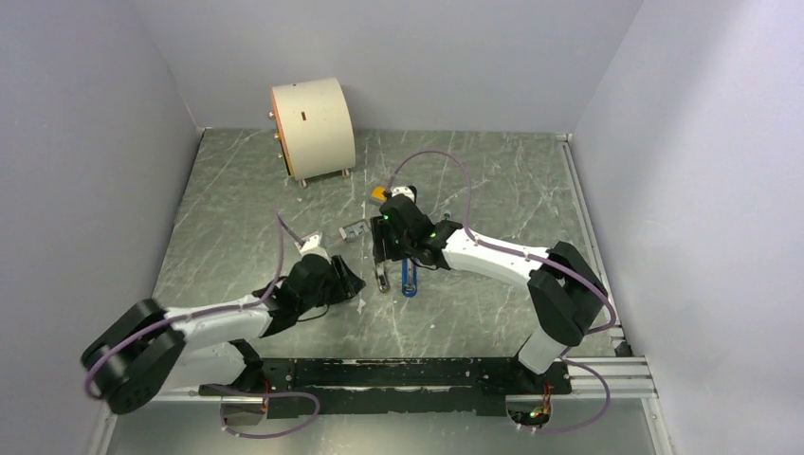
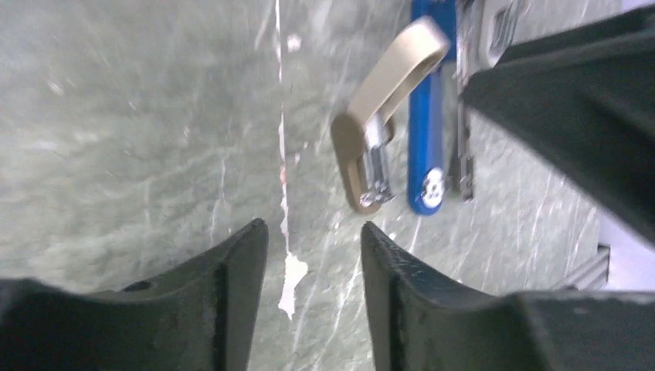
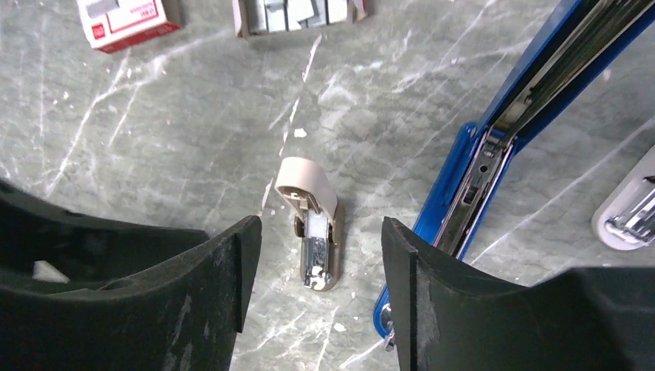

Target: Load the staples into the stapler

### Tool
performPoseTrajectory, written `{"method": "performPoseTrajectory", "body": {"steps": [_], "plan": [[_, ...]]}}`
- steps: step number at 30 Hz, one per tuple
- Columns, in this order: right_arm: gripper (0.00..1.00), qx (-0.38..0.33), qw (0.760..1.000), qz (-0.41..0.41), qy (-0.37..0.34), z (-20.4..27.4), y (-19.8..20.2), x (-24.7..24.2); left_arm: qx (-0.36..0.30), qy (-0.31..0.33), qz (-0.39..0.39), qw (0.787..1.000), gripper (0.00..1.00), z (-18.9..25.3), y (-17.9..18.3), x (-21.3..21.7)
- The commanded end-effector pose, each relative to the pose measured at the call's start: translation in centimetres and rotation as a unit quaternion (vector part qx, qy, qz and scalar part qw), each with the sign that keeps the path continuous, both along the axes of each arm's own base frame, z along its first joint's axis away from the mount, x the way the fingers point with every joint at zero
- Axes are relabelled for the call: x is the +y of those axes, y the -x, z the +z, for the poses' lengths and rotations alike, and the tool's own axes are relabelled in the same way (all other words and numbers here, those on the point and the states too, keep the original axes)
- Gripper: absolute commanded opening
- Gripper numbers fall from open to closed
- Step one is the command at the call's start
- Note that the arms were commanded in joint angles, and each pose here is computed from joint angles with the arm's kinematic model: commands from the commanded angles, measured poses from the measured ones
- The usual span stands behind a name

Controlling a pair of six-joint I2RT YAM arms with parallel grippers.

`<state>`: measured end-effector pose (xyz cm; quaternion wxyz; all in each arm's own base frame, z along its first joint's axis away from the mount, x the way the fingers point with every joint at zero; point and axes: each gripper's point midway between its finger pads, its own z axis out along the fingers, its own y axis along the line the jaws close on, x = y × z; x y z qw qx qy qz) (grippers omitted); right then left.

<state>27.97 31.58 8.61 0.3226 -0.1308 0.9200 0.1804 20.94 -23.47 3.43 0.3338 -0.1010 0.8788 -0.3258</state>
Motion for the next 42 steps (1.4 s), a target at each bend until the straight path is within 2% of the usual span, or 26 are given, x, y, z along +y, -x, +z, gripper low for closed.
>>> {"method": "performPoseTrajectory", "body": {"steps": [1, 7, 11, 15, 18, 21, 26, 28, 33, 42], "plan": [[0.64, -0.045, 0.999, -0.003, 0.002, 2.8, -1.7, -0.1, -0.064, -0.098, 0.063, 0.991, 0.58, 4.6, -2.5, 3.8], [0.67, -0.037, 0.999, 0.006, 0.032, 1.2, -1.1, 0.1, -0.144, -0.160, 0.130, 0.968, 0.73, 13.0, -4.6, 7.5], [0.65, -0.045, 0.999, 0.013, 0.016, 1.8, -1.0, 0.7, -0.179, -0.200, 0.179, 0.946, 0.81, 17.6, -5.3, 10.2], [0.46, -0.042, 0.999, 0.025, 0.015, 2.7, -1.8, 2.1, -0.208, -0.219, 0.216, 0.929, 0.83, 21.6, -5.4, 12.3], [0.37, -0.052, 0.998, 0.036, 0.020, 3.1, -3.1, 3.7, -0.232, -0.222, 0.229, 0.919, 0.82, 23.8, -5.1, 13.5], [0.35, -0.061, 0.997, 0.047, 0.033, 2.8, -4.7, 5.2, -0.249, -0.232, 0.227, 0.912, 0.83, 24.7, -4.8, 14.4], [0.45, -0.077, 0.993, 0.066, 0.059, 1.8, -7.3, 7.4, -0.259, -0.238, 0.214, 0.911, 0.84, 26.2, -4.3, 14.7], [0.46, -0.071, 0.992, 0.082, 0.072, 0.6, -7.8, 8.2, -0.259, -0.255, 0.206, 0.909, 0.84, 26.5, -4.2, 14.9], [0.37, -0.073, 0.989, 0.067, 0.111, -1.8, -9.3, 8.0, -0.248, -0.283, 0.192, 0.906, 0.85, 25.7, -3.6, 15.6], [0.35, -0.055, 0.990, 0.060, 0.116, -4.1, -10.1, 7.8, -0.245, -0.292, 0.202, 0.902, 0.87, 24.6, -3.3, 16.4]]}}
